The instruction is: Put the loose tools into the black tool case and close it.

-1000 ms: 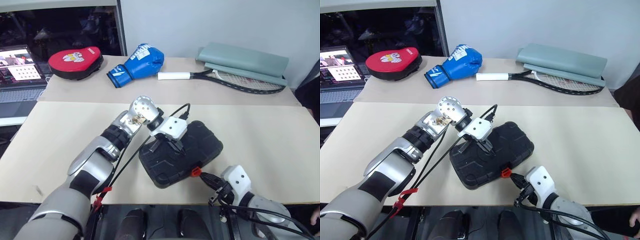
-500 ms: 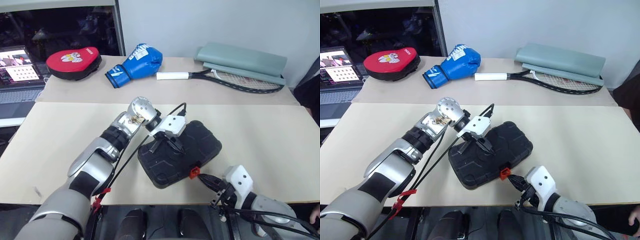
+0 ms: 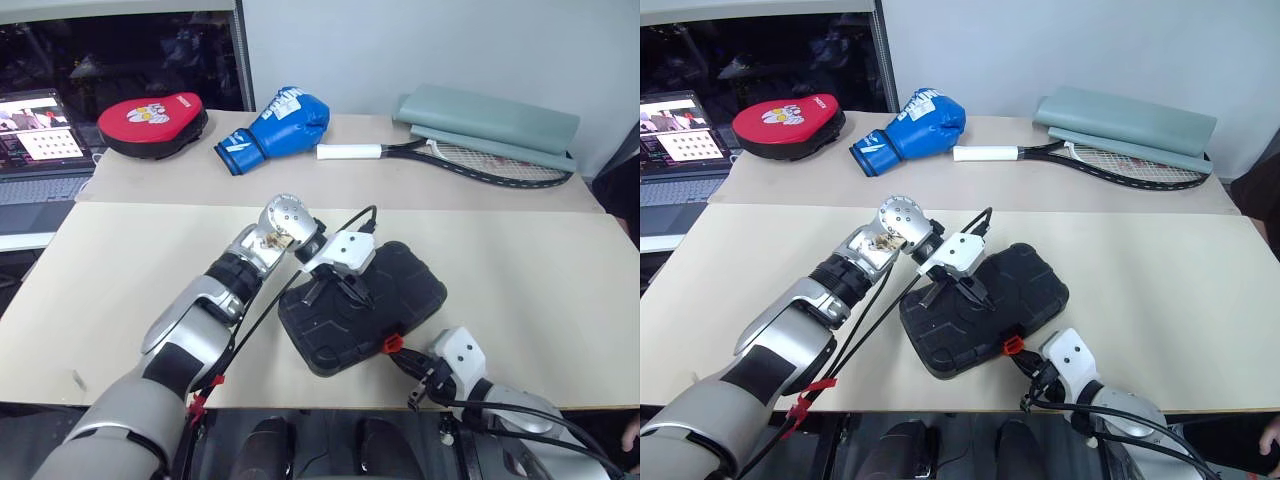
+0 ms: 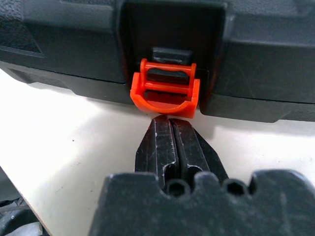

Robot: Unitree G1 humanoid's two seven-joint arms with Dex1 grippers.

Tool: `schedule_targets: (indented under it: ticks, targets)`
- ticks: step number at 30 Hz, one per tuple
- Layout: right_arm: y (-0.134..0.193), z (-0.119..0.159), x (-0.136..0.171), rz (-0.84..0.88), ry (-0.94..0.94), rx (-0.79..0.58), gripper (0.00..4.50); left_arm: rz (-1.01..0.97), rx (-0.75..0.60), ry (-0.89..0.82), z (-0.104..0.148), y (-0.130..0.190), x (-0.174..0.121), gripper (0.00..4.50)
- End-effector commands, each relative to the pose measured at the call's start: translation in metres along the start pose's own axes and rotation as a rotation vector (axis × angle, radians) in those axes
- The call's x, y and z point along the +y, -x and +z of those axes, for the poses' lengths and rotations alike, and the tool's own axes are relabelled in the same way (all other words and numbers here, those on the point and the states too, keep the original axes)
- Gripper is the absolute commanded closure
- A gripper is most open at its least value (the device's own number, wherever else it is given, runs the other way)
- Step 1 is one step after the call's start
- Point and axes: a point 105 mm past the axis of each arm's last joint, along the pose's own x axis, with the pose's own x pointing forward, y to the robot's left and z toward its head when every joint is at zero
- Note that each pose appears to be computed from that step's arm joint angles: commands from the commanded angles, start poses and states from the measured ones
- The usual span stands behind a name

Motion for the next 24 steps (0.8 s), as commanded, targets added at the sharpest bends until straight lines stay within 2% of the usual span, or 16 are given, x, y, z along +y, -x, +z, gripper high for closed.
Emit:
schedule_targets:
  ticks: [1, 12, 24]
  targets:
    - [-0.002, 0.031, -0.003, -0.026, 0.056, -0.116, 4.50, -0.080, 0.101, 0.042, -0.023, -0.016, -0.013, 4.49]
    - [-0.009, 0.050, -0.008, -0.025, 0.071, -0.192, 4.50, -0.141, 0.115, 0.012, -0.029, -0.031, -0.027, 4.49]
    - [-0.010, 0.052, -0.008, -0.008, 0.095, -0.192, 4.50, -0.140, 0.109, 0.024, -0.030, -0.033, -0.028, 4.49]
